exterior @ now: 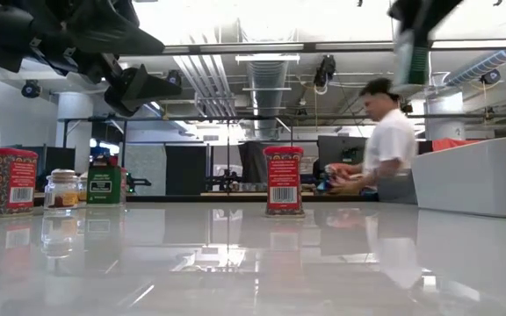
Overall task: Sort spices by type
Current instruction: Put the green seasoning can into the gray bin
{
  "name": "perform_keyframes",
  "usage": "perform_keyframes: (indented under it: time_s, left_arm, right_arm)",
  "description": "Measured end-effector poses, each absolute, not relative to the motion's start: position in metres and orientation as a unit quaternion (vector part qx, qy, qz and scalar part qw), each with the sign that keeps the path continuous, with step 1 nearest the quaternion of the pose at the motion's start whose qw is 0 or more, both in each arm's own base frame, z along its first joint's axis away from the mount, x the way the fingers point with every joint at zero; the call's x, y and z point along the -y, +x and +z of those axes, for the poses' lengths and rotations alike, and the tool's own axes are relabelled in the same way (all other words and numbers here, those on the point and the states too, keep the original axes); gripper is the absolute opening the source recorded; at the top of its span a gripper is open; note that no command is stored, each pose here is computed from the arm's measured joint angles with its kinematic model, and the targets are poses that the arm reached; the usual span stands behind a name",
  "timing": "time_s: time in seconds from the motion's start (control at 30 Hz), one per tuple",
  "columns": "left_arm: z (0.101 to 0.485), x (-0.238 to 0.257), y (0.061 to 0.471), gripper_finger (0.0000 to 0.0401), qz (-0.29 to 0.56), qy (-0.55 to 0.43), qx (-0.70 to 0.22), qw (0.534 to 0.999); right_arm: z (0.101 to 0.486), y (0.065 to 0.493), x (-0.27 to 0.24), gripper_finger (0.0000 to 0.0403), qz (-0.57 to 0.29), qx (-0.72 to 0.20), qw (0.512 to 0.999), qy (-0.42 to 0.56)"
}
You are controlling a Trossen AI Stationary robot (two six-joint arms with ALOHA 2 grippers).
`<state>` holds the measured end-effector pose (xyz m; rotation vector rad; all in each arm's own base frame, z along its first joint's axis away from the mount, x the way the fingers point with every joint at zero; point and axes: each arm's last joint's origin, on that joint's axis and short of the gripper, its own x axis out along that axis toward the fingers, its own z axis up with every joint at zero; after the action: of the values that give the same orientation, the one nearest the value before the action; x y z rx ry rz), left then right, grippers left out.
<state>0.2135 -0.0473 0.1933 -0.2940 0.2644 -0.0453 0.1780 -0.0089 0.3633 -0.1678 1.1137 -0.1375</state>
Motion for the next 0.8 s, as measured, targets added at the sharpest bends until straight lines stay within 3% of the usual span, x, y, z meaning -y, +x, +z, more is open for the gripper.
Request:
perform_keyframes:
  time_s: [0.27,0.8]
  left_arm:
    - [0.198,0.04,0.216,0.0327,-0.009,-0.138,-0.108,0.984]
    - [0.199,0.038,0.216,0.0327,-0.017,-0.038,-0.1,0.994]
  right_arm:
    - [0.333,0.116,0.008,0.027,-0.072,-0.568,0.818,-0.065]
    - [0.265,0.118,0.012,0.027,-0.019,-0.666,0.736,-0.118]
